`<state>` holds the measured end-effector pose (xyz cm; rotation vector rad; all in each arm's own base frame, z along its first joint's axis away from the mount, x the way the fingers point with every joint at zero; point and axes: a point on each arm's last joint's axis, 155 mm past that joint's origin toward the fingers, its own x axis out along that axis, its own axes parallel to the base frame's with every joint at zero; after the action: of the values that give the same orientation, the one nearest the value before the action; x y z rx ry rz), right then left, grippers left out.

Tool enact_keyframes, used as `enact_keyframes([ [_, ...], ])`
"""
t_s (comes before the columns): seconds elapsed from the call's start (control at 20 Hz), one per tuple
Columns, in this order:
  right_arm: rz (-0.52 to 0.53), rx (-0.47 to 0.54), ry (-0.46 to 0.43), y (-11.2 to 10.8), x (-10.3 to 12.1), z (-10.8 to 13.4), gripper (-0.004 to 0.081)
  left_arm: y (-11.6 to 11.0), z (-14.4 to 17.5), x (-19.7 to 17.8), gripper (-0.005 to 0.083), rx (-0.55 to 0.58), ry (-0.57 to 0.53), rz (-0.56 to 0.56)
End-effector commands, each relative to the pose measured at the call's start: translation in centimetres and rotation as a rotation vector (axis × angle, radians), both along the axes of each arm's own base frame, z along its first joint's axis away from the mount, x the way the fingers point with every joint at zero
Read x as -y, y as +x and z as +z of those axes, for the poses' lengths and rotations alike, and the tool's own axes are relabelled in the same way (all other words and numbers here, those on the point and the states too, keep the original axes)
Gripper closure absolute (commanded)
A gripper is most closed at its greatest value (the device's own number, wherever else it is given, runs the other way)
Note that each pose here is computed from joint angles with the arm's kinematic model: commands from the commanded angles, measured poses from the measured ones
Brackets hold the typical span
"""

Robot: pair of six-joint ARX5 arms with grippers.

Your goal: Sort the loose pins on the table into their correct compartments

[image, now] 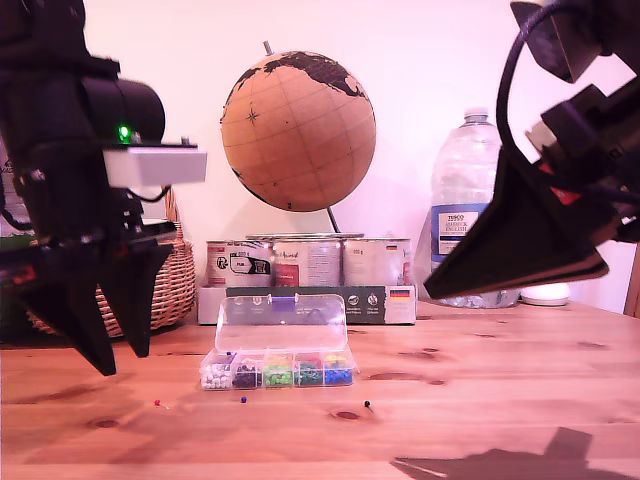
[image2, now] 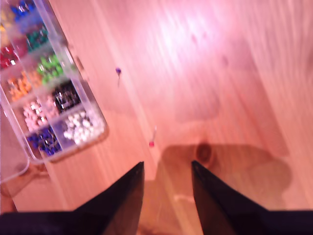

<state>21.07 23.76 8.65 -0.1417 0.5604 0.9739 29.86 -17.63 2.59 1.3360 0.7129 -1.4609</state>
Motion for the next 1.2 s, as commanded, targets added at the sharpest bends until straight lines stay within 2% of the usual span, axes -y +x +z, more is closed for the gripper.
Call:
enact_keyframes([
  [0.0,0.006,0.029,0.019,0.5,-0.6,1.0,0.0782,0.4,-0.5,0.3,0.0503,-0.008,0.003,-0.02],
  [0.35,-0.013,0.048,0.009,0.9,-0.3,1.1,0.0782,1.8,-1.3,1.0,0.0503,-0.019,0.011,-0.042],
  [1.15,-0.012,0.047,0.009,0.9,-0.3,1.1,0.0782,0.0,-2.6,1.9,0.0505,-0.092,0.013,-0.085],
])
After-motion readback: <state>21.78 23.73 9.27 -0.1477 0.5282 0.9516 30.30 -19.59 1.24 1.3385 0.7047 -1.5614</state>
